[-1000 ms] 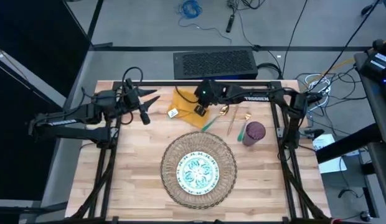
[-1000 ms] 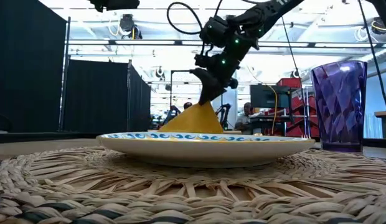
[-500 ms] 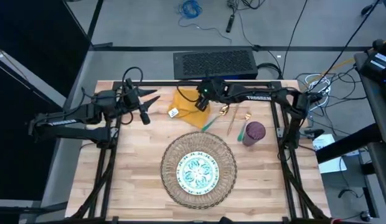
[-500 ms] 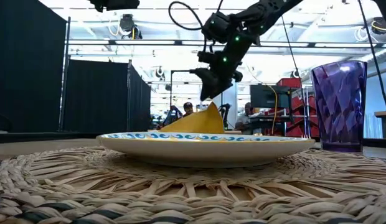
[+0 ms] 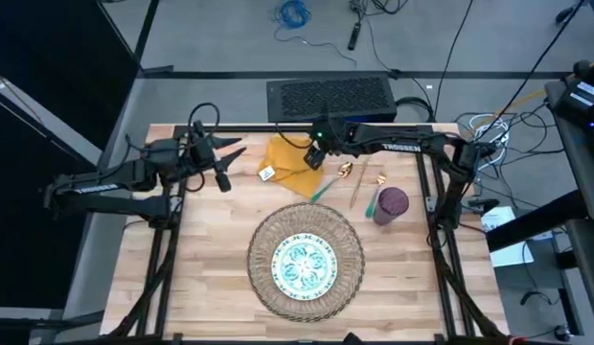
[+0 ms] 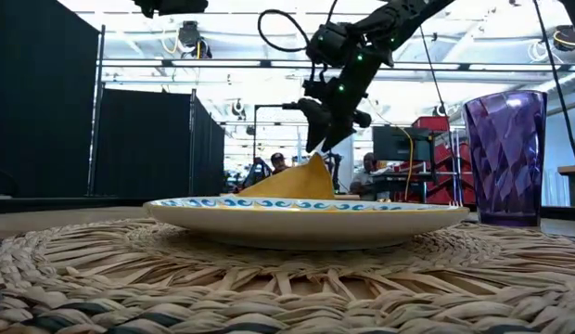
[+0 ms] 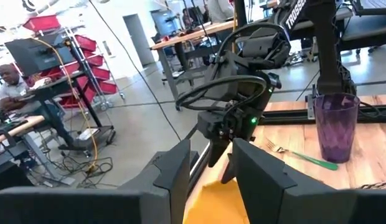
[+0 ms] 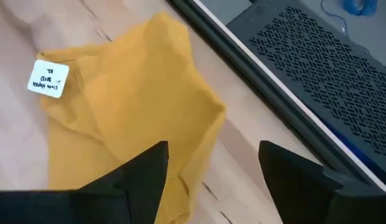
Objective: Set table place
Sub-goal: Fold the yellow table napkin
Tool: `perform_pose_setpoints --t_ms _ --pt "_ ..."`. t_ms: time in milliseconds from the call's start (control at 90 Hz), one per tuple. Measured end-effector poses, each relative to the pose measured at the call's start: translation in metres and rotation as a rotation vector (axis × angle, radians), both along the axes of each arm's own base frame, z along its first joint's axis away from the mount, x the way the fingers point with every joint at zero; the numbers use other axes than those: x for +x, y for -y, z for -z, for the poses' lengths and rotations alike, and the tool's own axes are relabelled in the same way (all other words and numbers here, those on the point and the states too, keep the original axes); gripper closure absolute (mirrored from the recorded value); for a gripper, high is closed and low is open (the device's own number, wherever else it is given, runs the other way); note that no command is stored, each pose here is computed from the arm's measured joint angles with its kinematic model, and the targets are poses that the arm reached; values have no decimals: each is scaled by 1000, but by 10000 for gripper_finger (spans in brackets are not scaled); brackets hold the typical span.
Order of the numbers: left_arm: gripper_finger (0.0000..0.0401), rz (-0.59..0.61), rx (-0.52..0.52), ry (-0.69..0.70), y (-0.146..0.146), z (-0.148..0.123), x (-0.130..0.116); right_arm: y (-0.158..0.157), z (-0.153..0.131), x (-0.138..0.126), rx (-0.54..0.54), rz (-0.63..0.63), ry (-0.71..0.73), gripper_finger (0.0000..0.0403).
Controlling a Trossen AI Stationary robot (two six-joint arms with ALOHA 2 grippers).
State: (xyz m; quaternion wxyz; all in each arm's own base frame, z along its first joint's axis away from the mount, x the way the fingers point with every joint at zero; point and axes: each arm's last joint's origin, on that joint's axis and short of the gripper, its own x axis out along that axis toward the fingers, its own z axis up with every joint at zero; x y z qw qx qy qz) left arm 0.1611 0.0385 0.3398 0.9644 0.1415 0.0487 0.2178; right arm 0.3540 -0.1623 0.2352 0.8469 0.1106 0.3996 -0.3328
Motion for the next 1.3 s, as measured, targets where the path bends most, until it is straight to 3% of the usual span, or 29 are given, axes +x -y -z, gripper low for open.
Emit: perform_pose_setpoints --t_ms 589,756,922,1100,1300 --pt "294 24 -2 2 1 0 0 2 10 -2 28 24 -42 173" --pt "294 25 -18 13 1 -1 0 5 19 -2 49 30 -82 241" --pt "294 25 -18 15 1 -1 0 4 20 -2 28 -17 -118 383" --pt "294 25 -18 14 1 -1 0 -6 18 4 -3 -66 -112 401" --pt "294 25 -14 11 1 -1 0 -48 20 17 14 -174 -139 403"
